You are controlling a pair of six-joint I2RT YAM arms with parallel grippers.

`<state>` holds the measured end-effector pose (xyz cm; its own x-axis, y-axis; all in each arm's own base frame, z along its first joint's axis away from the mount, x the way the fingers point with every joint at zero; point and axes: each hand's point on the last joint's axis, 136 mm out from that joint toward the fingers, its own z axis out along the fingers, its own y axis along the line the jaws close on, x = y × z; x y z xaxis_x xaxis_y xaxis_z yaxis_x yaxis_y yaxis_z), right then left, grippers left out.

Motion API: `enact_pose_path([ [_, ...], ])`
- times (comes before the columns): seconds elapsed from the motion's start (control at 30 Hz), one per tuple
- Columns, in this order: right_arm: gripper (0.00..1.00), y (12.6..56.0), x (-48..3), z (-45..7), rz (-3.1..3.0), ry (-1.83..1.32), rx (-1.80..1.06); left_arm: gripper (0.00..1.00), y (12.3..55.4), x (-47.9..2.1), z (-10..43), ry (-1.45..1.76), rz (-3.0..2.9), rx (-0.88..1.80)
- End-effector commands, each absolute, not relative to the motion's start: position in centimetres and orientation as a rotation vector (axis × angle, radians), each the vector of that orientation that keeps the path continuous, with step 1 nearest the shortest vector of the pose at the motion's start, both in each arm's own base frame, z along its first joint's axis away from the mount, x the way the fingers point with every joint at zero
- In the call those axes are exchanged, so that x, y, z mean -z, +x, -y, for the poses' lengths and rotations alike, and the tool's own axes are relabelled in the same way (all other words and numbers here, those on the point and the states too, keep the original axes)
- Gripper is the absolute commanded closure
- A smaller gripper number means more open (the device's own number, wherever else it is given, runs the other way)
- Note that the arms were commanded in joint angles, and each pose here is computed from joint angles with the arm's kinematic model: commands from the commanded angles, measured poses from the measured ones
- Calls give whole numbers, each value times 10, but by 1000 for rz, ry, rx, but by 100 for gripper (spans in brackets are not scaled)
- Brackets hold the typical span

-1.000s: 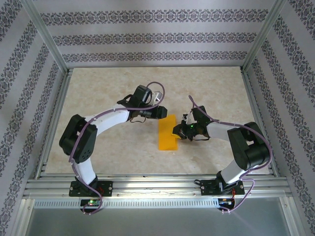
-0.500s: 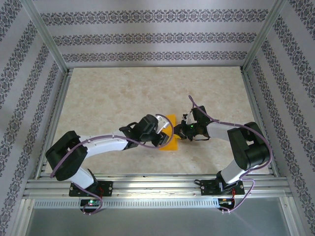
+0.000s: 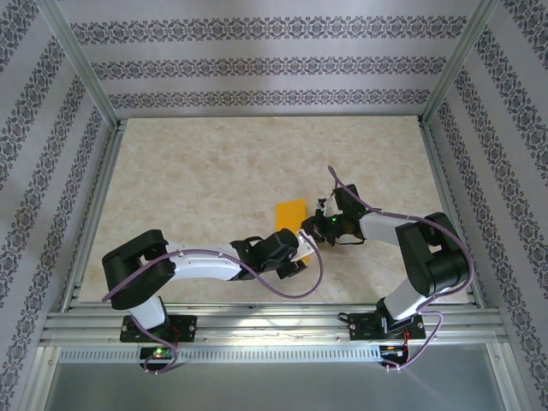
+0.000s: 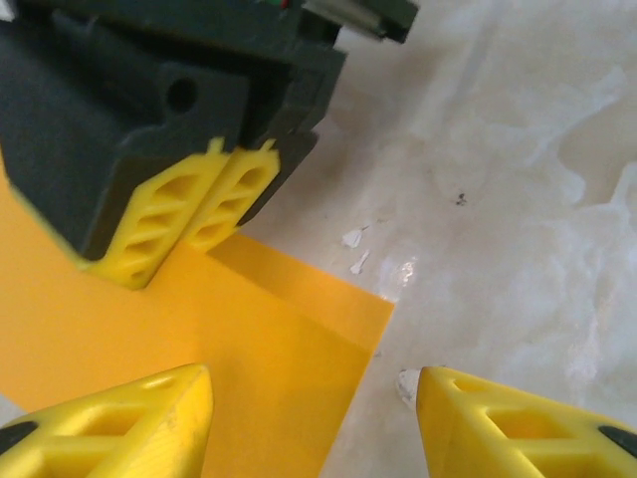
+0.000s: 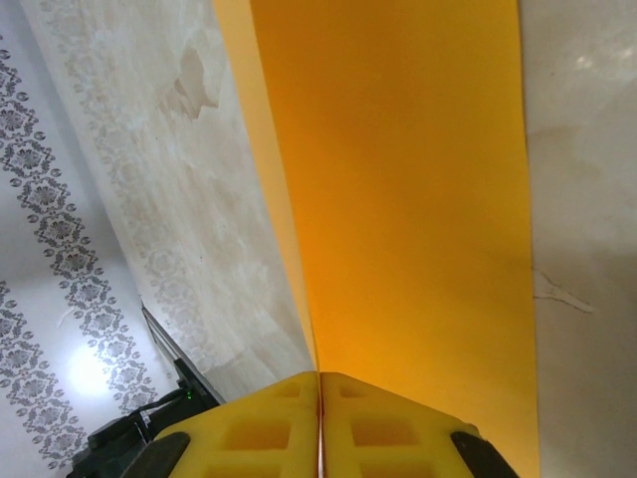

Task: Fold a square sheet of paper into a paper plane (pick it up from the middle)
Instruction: Fold the triangle a second time at the center of the table.

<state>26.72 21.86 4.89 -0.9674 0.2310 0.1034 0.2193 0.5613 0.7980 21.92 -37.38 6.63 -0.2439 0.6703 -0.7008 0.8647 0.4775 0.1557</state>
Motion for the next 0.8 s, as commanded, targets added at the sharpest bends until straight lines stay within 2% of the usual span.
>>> enact_pose_path([
  [0.0,91,271,-58,-218,-2733,368,-1415,41,212,-75,386,1320,-1942,322],
  [0.2,91,271,-56,-218,-2736,378,-1411,38,202,-66,390,1324,-1937,309],
  [0.57,91,271,-56,-217,-2734,380,-1403,36,219,-61,390,1298,-1893,142],
  [0.77,91,270,-55,-216,-2737,383,-1399,43,222,-56,393,1328,-1903,103],
])
